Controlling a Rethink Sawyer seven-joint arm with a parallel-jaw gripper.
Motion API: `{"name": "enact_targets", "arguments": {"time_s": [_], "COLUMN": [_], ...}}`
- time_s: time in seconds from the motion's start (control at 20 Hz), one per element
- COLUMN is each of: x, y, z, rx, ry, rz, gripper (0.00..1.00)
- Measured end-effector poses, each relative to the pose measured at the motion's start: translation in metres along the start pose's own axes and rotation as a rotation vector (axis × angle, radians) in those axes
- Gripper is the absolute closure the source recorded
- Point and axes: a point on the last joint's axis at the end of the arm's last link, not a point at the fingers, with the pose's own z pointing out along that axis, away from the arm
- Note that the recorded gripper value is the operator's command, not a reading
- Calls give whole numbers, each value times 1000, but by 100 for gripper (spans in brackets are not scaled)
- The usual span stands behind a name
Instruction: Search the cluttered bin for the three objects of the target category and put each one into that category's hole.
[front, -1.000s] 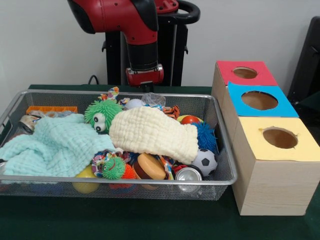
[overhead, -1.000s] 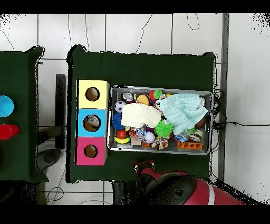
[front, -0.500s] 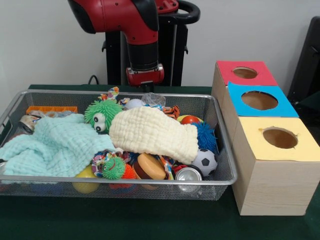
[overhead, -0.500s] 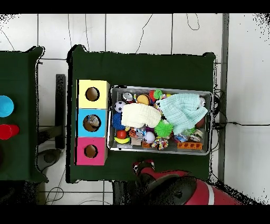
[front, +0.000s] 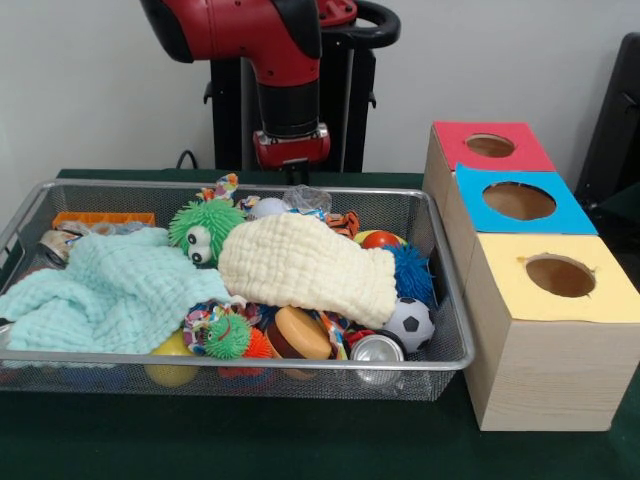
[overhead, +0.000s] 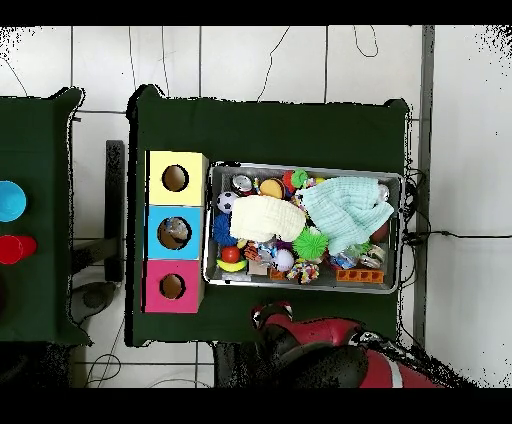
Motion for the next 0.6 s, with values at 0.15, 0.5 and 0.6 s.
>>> {"name": "enact_targets", "arguments": {"time_s": [0.15,0.5,0.6], "x": [-4,-30,-39], "y": [1,1,1], "z": [-4,-13,-16], "rx": [5,16,19], "ry": [12,-36,-53], "rz": [-3,6,11], "gripper": [100,100,100]}}
